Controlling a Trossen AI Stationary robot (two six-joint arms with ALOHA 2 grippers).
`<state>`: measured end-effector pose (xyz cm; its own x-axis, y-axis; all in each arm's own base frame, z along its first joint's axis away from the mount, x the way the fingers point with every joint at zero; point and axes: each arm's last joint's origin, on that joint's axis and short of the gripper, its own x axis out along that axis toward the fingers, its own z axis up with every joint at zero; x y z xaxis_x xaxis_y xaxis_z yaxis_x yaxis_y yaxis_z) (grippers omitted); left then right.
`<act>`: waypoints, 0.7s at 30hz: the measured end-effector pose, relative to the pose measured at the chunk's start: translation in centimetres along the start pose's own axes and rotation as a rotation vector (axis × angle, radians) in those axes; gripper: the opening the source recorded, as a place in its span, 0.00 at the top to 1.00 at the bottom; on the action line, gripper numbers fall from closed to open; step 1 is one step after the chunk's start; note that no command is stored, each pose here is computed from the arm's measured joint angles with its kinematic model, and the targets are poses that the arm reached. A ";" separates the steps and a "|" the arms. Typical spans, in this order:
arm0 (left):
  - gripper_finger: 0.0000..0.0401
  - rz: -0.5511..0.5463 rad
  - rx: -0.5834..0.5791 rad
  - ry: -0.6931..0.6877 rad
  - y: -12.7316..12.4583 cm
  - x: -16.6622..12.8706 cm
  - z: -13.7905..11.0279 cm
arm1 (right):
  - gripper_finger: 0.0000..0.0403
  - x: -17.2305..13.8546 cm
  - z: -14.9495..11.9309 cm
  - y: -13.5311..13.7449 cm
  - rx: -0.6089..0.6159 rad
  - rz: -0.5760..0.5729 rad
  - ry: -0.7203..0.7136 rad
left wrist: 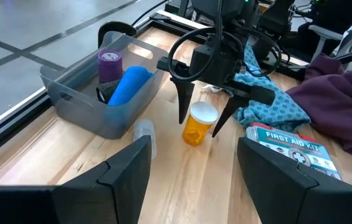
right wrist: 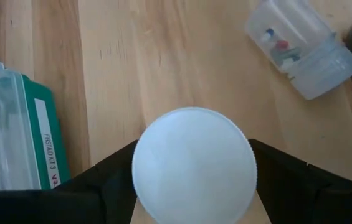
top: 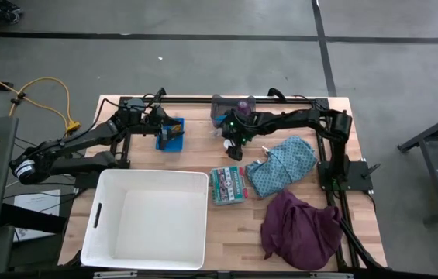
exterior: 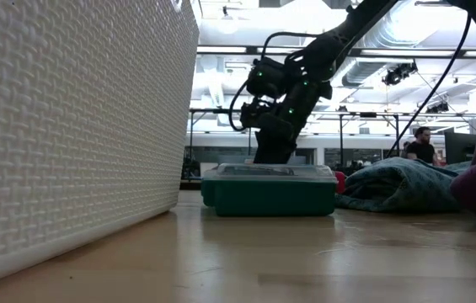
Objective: Pick & place medical supplies in basket/bin
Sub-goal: Put the orange pill bottle into the blue bin
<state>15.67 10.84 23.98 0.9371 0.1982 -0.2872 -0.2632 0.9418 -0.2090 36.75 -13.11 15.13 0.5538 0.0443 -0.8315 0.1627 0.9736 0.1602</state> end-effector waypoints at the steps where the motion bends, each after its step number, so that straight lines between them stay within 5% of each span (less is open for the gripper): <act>1: 0.42 0.000 0.000 0.000 0.0 0.0 0.0 | 0.35 0.0 0.0 0.0 0.000 0.000 0.000; 12: 0.42 0.000 0.000 0.000 0.0 0.0 0.0 | 0.56 0.0 0.0 0.0 0.000 0.007 -0.001; 21: 0.42 0.000 0.000 0.000 0.0 0.0 0.0 | 0.53 0.0 0.0 0.0 0.000 0.005 0.000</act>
<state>15.67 10.83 23.98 0.9373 0.1979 -0.2870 -0.2629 0.9419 -0.2089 36.76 -13.10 15.14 0.5550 0.0494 -0.8304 0.1597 0.9733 0.1647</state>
